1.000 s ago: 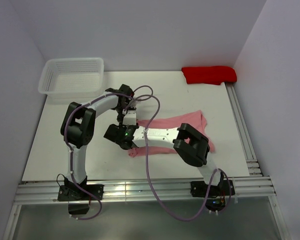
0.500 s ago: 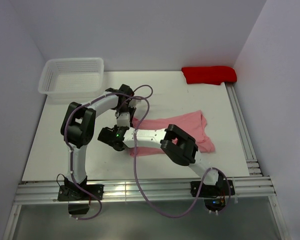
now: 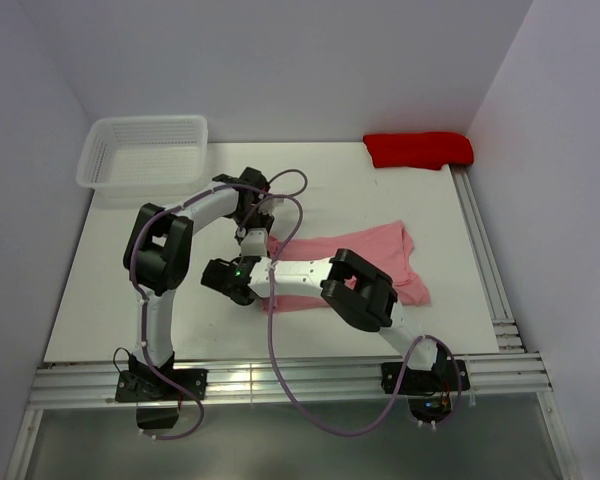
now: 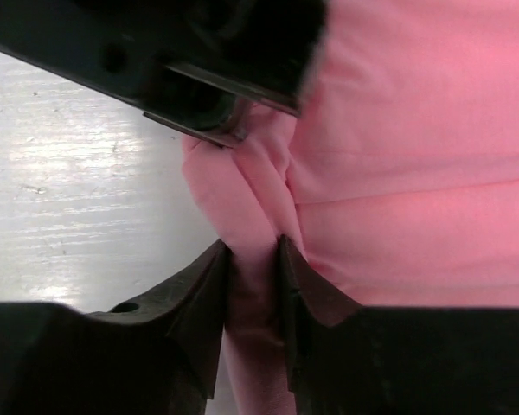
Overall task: Roll the t-shirts
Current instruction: Roll the tshirt
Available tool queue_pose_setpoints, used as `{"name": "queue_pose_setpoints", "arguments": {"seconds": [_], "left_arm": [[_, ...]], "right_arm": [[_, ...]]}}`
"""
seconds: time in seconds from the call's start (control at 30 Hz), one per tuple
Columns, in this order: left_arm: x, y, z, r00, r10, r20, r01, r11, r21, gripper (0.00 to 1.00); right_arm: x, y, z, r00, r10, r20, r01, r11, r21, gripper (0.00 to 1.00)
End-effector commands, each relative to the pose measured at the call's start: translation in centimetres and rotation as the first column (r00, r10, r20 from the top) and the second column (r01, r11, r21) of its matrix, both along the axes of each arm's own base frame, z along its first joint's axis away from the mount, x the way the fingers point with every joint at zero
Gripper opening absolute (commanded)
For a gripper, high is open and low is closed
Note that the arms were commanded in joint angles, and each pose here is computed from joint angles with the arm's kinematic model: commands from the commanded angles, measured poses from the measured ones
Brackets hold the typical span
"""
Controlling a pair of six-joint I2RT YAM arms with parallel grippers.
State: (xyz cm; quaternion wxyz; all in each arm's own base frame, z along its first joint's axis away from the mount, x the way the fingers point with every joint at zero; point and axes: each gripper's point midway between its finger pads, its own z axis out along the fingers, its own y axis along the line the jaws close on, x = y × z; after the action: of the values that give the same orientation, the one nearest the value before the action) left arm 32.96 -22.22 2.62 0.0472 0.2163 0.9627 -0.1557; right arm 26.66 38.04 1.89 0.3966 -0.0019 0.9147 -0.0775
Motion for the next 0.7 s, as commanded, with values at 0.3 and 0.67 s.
{"name": "queue_pose_setpoints", "arguments": {"seconds": [0.3, 0.67], "left_arm": [[4.4, -2.7, 7.4, 0.993, -0.018, 0.121, 0.044, 0.974, -0.223, 0.56], [3.3, 0.3, 9.4, 0.989, -0.021, 0.145, 0.083, 0.895, -0.437, 0.6]], "right_arm": [[-2.2, 0.4, -0.1, 0.995, 0.001, -0.104, 0.048, 0.882, 0.468, 0.17], [-0.2, 1.0, 3.2, 0.99, 0.088, -0.107, 0.068, 0.364, 0.929, 0.15]]}}
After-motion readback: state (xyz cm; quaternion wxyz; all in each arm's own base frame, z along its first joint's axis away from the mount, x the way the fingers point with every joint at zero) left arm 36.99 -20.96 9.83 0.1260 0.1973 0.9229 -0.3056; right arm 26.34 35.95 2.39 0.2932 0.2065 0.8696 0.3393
